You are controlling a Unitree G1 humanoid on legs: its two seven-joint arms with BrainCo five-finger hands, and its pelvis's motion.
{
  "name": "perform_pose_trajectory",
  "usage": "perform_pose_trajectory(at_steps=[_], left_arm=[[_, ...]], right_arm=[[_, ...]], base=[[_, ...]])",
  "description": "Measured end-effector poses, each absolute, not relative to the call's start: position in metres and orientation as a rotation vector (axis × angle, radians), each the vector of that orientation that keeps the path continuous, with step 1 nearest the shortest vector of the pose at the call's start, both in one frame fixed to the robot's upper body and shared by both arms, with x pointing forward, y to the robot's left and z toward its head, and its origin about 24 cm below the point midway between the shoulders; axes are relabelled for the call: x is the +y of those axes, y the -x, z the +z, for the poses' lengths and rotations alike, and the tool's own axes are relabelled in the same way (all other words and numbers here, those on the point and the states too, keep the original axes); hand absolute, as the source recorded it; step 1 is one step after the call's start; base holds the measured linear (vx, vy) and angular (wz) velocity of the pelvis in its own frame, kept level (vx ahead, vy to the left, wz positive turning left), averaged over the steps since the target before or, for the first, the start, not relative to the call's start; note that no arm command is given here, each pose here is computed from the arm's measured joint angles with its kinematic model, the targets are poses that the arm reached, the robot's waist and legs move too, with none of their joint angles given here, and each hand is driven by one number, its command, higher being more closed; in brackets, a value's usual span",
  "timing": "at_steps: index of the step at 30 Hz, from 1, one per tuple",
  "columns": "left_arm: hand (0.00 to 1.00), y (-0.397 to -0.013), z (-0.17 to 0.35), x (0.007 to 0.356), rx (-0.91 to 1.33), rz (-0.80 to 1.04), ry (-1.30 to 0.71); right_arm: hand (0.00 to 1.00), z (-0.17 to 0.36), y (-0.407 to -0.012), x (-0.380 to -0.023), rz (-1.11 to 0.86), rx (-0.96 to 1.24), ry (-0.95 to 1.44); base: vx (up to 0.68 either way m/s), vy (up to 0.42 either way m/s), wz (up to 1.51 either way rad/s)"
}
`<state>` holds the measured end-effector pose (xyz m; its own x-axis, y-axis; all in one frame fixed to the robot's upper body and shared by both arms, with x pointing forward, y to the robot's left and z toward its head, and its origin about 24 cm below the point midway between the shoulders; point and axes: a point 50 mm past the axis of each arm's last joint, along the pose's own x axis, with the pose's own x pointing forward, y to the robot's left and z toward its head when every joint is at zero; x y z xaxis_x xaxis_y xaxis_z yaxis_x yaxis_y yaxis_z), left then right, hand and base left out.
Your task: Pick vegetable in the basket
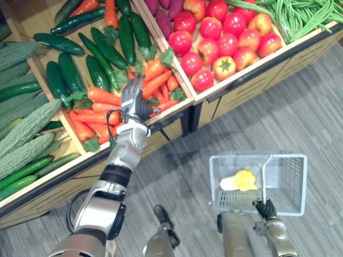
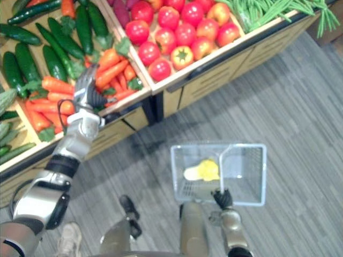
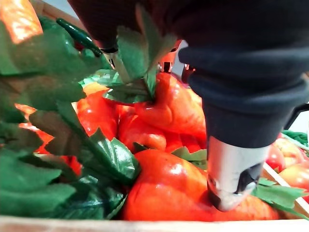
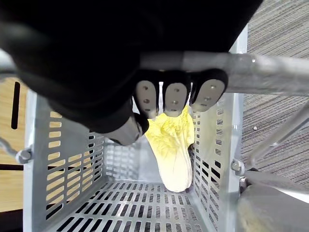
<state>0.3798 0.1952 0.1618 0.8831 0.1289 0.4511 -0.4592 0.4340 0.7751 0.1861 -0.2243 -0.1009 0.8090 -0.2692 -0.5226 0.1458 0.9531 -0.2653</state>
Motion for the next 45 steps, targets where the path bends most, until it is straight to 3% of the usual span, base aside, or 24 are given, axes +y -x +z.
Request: perform_pose_trajectory(at_steps=[9, 10, 37, 45], left_arm=[[0.00, -0.386, 0.187, 0.205, -0.369, 0.457, -1.006], [1.00, -0.387, 0.189, 0.205, -0.374, 0.460, -1.003], [1.00, -0.392, 0.194, 0.213, -0.330, 0.503, -0.970], [1.00, -0.381, 0.182, 0.197, -0.382, 0.485, -0.916]], right_arm=[[1.00, -0.099, -0.188, -0.222, -0.218, 0.577, 0.216], [1.00, -0.099, -0.188, -0.222, -0.218, 0.575, 0.216], [1.00, -0.099, -0.190, -0.216, -0.186, 0.566, 0.219], [1.00, -0.102, -0.187, -0.217, -0.193, 0.599, 0.219]], base=[[0.00, 0.000, 0.00], [0.03, -0.002, 0.01], [0.01, -0.001, -0.01], [0.00, 0.000, 0.05]])
